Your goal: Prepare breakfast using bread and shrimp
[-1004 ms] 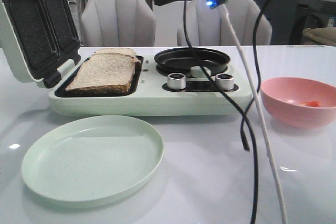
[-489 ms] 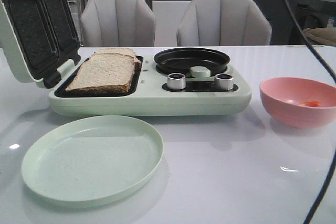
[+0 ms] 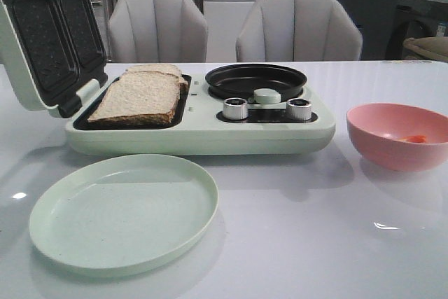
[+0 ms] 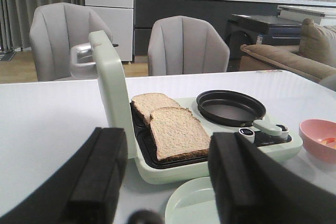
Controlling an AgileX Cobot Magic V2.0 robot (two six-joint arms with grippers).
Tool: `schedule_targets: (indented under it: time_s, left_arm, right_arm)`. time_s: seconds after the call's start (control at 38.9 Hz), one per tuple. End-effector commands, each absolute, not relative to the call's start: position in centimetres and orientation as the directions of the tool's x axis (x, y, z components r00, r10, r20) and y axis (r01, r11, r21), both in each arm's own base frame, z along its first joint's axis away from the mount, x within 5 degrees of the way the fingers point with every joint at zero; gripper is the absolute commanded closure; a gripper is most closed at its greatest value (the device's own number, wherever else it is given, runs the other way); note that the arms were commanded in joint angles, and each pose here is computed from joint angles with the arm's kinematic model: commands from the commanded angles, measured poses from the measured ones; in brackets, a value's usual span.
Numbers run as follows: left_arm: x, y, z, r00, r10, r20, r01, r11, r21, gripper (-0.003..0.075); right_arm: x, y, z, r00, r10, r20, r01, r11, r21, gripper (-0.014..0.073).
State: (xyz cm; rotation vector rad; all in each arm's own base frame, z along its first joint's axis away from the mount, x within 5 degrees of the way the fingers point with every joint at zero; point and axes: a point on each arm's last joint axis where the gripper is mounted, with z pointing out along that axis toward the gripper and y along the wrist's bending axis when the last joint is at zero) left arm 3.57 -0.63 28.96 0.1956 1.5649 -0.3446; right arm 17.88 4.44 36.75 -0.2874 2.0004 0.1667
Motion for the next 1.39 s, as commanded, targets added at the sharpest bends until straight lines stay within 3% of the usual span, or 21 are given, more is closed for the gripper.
schedule_targets:
  time_s: [0.0, 0.46, 0.69, 0.95, 1.08, 1.36]
  left_arm:
    - [3.4, -0.7, 30.3, 0.054, -0.127, -0.991, 0.361, 0.927, -0.099, 0.0304]
    - [3.4, -0.7, 30.4, 0.056, -0.127, -0.990, 0.362, 0.927, -0.099, 0.0304]
    - [3.4, -0.7, 30.4, 0.055, -0.127, -0.990, 0.362, 0.927, -0.099, 0.0304]
    - [3.6, -0.9, 31.7, 0.091, -0.117, -0.989, 0.366, 0.927, -0.076, 0.0304]
    - [6.0, -1.9, 34.2, 0.046, -0.027, -0.999, 0.343, 0.939, -0.009, 0.0304]
    - [15.5, -6.2, 38.2, -0.168, 0.062, -0.984, 0.326, 0.945, 0.004, 0.0304]
  right_arm:
    - [15.3, 3.8, 37.5, -0.202, -0.027, -0.979, -0.253, 0.967, 0.025, 0.0056]
    - [5.8, 1.5, 29.5, 0.093, 0.153, -0.984, -0.249, 0.960, 0.126, 0.0056]
    - [5.6, 1.5, 26.2, 0.018, 0.137, -0.990, -0.251, 0.960, 0.128, 0.0056]
    - [5.7, 1.6, 25.2, -0.009, 0.131, -0.991, -0.247, 0.960, 0.129, 0.0056]
    - [5.7, 1.6, 25.2, -0.009, 0.131, -0.991, -0.247, 0.960, 0.129, 0.0056]
    - [5.7, 1.6, 25.2, -0.009, 0.131, -0.991, -0.247, 0.960, 0.129, 0.0056]
